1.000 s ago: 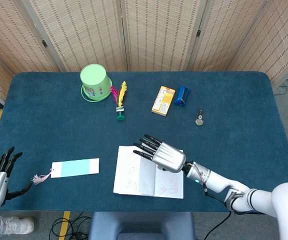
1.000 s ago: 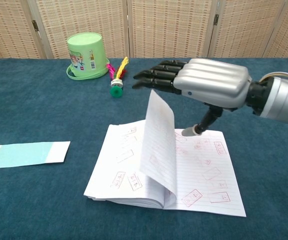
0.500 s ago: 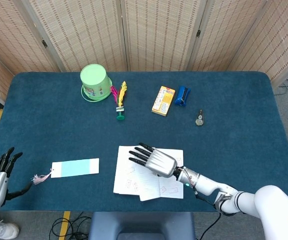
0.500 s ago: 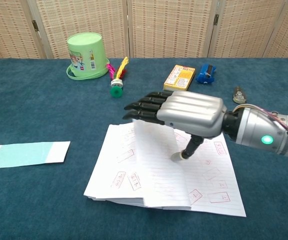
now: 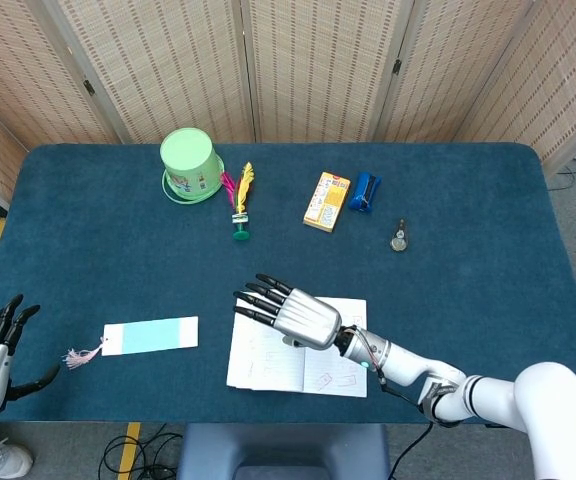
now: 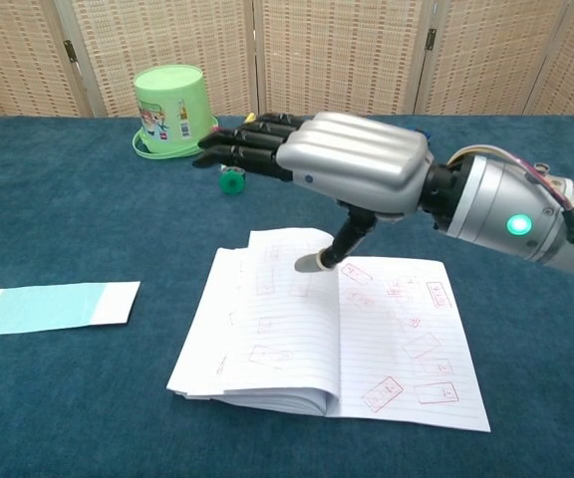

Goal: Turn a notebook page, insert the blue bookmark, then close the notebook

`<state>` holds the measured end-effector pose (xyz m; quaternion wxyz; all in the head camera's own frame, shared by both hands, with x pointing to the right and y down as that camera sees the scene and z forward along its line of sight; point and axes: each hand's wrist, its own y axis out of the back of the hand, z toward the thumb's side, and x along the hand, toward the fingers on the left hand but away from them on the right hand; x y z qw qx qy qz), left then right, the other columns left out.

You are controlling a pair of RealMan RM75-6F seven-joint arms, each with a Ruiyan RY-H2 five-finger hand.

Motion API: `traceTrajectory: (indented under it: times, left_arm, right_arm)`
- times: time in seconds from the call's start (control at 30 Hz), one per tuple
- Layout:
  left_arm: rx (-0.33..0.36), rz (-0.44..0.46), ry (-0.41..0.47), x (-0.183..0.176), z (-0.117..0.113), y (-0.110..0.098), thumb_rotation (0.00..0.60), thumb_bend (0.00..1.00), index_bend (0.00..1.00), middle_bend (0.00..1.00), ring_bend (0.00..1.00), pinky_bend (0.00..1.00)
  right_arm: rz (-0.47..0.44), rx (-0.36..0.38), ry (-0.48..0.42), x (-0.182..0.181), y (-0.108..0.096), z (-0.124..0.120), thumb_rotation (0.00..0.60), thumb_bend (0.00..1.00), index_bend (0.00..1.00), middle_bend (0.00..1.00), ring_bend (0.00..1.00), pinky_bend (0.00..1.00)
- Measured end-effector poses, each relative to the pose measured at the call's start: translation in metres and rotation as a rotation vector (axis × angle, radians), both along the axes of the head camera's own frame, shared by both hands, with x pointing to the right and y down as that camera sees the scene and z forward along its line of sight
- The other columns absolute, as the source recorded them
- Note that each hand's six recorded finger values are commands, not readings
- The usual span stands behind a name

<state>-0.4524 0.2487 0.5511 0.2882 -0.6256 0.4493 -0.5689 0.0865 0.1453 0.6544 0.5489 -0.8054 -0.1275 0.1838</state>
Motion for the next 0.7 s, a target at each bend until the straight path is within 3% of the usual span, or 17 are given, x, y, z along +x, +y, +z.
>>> traceTrajectory:
  times: [0.53, 0.7]
  left_arm:
    - [-0.003, -0.007, -0.001, -0.003, 0.001, 0.002, 0.600, 0.23, 0.15, 0.04, 0.08, 0.16]
    - [-0.004, -0.018, -0.007, -0.008, 0.001, 0.003, 0.600, 0.23, 0.15, 0.04, 0.08, 0.16]
  right_arm:
    - [-0.066, -0.049, 0.062, -0.024, 0.017, 0.014, 0.600, 0.10, 0.00, 0.08, 0.01, 0.00]
    - [-0.056, -0.056, 0.042, -0.029, 0.013, 0.007, 0.600, 0.27, 0.00, 0.18, 0.06, 0.00]
